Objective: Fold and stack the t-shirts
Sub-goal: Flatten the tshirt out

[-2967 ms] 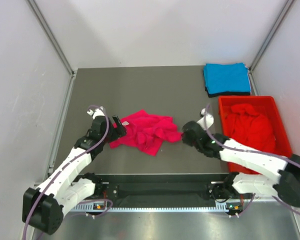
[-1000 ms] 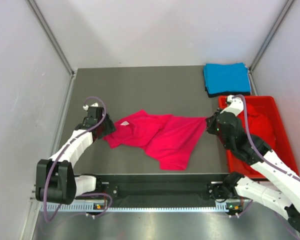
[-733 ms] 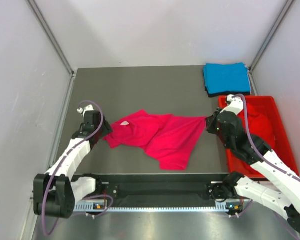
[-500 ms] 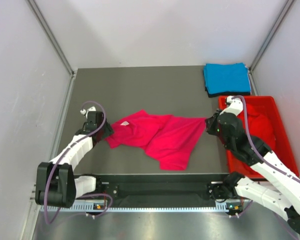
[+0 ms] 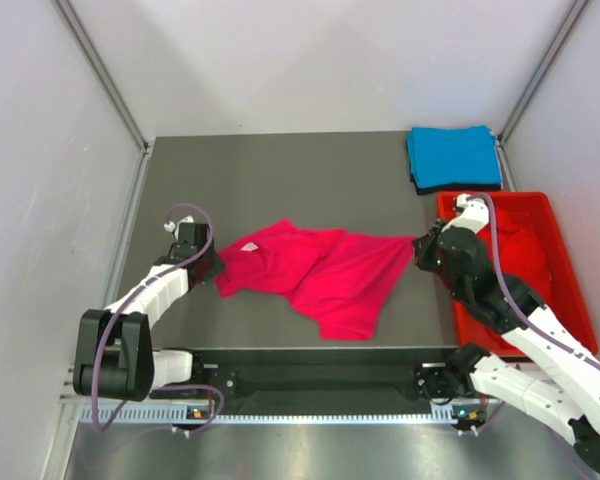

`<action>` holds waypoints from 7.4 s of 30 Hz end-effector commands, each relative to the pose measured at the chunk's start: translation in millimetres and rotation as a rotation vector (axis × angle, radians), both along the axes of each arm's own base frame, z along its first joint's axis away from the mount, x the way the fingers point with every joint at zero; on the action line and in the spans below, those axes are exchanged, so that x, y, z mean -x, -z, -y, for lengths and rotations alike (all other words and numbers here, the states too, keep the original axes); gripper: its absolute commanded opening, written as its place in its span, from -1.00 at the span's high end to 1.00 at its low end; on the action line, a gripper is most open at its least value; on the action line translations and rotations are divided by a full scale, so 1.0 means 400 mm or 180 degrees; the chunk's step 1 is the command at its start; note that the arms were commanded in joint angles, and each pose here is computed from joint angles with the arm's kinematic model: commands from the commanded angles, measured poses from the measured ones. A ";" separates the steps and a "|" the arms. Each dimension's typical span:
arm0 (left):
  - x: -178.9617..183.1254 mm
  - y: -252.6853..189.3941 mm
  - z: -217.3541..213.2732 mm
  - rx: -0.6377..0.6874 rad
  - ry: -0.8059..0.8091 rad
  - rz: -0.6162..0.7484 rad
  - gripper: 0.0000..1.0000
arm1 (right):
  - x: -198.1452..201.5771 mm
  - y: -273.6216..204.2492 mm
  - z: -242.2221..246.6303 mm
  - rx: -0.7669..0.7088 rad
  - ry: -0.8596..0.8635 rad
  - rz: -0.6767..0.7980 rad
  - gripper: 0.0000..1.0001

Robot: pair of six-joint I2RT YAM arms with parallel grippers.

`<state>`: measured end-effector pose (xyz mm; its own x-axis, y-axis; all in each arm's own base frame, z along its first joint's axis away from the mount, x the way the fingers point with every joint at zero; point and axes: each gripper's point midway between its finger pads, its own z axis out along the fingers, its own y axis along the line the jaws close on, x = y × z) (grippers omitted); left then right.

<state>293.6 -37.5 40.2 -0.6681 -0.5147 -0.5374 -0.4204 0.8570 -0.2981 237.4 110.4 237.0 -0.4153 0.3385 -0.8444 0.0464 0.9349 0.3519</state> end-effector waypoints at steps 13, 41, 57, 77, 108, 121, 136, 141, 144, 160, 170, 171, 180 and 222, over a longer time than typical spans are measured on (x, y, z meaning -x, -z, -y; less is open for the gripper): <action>-0.315 -0.847 -0.042 -0.0137 -0.0282 0.2000 1.00 | -0.333 -0.658 0.137 -0.0191 0.0613 0.1367 1.00; 0.069 -0.363 0.063 0.0720 0.0130 0.0830 -0.07 | 0.001 0.137 0.026 -0.0166 -0.0692 -0.1078 1.00; -0.643 -0.475 0.225 0.0559 0.1914 0.1425 -0.14 | -0.011 0.120 -0.033 -0.0342 -0.1124 -0.0820 1.00; -0.653 -0.065 0.307 0.0486 0.2395 0.0461 -0.19 | -0.046 0.115 0.002 -0.0031 -0.0988 -0.0839 1.00; -0.257 -0.041 -0.110 0.0007 0.0679 -0.0587 0.97 | -0.175 0.260 0.067 0.0662 -0.0641 -0.1454 0.10; -0.497 -0.119 -0.117 -0.0129 0.1167 0.0138 -0.17 | -0.178 0.322 -0.003 0.0617 -0.1353 -0.1627 0.10; -0.614 -0.002 -0.108 -0.0075 0.1499 0.0093 0.03 | -0.136 0.256 0.009 0.0550 -0.1235 -0.1410 0.14; -0.606 0.002 -0.096 -0.0016 0.1553 0.0092 0.12 | -0.129 0.264 0.025 0.0622 -0.1165 -0.1443 0.15; -0.592 0.021 -0.084 -0.0047 0.1574 0.0002 0.20 | -0.130 0.272 0.030 0.0626 -0.1111 -0.1490 0.13; -0.625 -0.192 -0.134 -0.0278 0.0845 0.0546 1.00 | -0.100 0.397 -0.018 0.1472 -0.1186 -0.1943 0.16; -0.611 -0.169 -0.139 -0.0157 0.0867 0.0448 1.00 | -0.146 0.471 -0.012 0.2313 -0.1340 -0.2021 0.21; -0.611 -0.171 -0.139 -0.0158 0.0867 0.0453 1.00 | -0.148 0.467 -0.016 0.2343 -0.1344 -0.1990 0.21; -0.623 -0.166 -0.136 -0.0090 0.0856 0.0476 1.00 | -0.163 0.448 -0.058 0.2709 -0.1719 -0.1665 0.24; -0.615 -0.499 -0.092 0.0098 0.0856 0.1319 1.00 | -0.319 0.039 0.051 0.3171 0.0030 -0.0907 1.00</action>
